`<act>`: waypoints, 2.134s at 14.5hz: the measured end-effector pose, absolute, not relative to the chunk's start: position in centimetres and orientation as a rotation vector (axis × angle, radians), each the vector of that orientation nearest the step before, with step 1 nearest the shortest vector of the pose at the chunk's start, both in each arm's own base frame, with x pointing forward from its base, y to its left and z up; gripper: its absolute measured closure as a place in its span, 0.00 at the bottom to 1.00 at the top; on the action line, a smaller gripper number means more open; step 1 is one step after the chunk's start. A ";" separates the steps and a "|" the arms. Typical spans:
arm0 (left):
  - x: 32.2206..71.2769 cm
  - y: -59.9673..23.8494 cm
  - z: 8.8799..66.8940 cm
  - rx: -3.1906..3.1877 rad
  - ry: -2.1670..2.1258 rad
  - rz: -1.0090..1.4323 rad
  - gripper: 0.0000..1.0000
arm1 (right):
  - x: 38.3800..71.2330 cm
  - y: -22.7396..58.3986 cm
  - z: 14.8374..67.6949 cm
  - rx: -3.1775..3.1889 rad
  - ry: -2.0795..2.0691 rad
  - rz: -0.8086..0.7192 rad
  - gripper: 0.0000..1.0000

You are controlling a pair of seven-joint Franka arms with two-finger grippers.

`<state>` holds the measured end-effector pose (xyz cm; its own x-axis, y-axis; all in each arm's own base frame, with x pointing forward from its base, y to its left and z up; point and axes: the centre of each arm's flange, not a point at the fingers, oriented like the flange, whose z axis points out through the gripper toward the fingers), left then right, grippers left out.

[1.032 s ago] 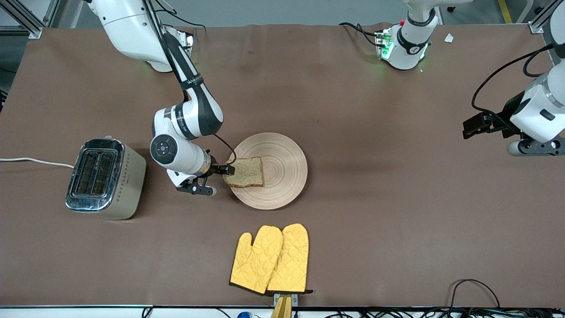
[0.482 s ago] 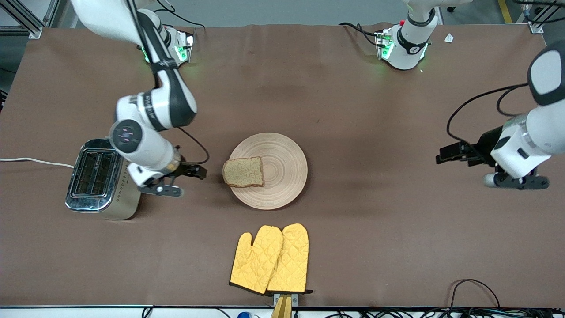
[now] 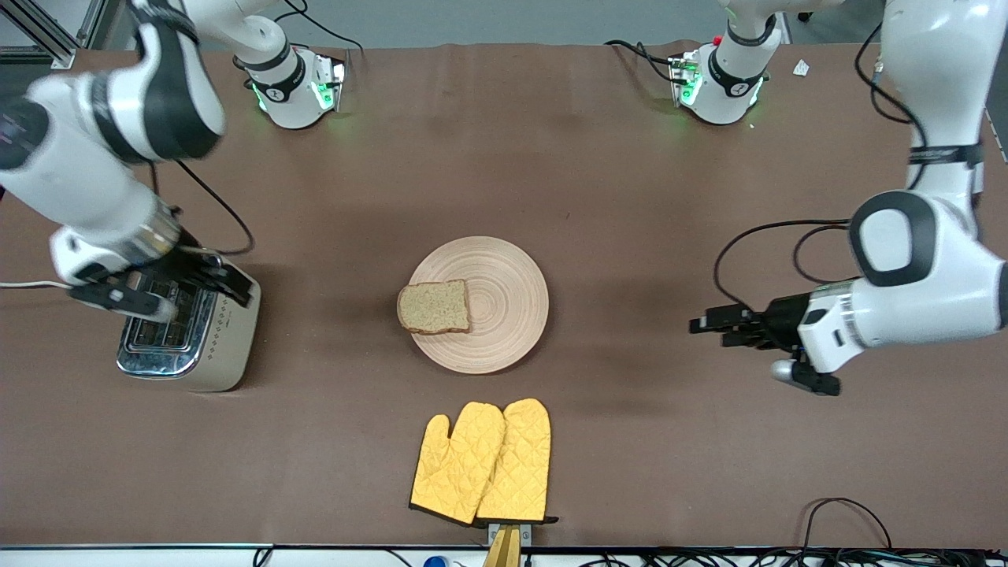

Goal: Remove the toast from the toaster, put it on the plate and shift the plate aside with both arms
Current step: 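Withdraw the right gripper while the left gripper reaches toward the plate, then grip the rim of the wooden plate with the left gripper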

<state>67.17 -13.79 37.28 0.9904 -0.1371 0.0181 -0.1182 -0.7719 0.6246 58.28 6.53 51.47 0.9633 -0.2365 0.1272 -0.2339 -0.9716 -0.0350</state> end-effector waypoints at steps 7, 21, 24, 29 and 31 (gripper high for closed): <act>63.1 -24.1 27.0 2.363 -0.263 -0.175 0.31 | 53.6 -0.8 58.9 -3.156 0.203 -0.207 0.00; 59.2 -31.5 17.2 2.282 -0.082 -0.199 0.46 | 56.0 -1.5 64.4 -3.207 0.081 -0.227 0.00; 58.5 -32.3 16.0 2.292 -0.084 -0.206 0.48 | 56.7 -2.4 63.6 -3.195 0.106 -0.204 0.00; 57.9 -32.6 14.5 2.279 -0.109 -0.208 0.57 | 56.7 -1.7 63.8 -3.195 0.087 -0.192 0.00; 57.7 -32.8 14.2 2.264 -0.094 -0.210 0.73 | 56.7 -1.4 63.8 -3.195 0.079 -0.189 0.00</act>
<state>57.70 -32.82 14.22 0.9832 -0.1379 -0.1197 0.0025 -0.6451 0.7641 56.67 -1.43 63.80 0.9918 -0.0458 0.1190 -0.0529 -0.9970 0.0567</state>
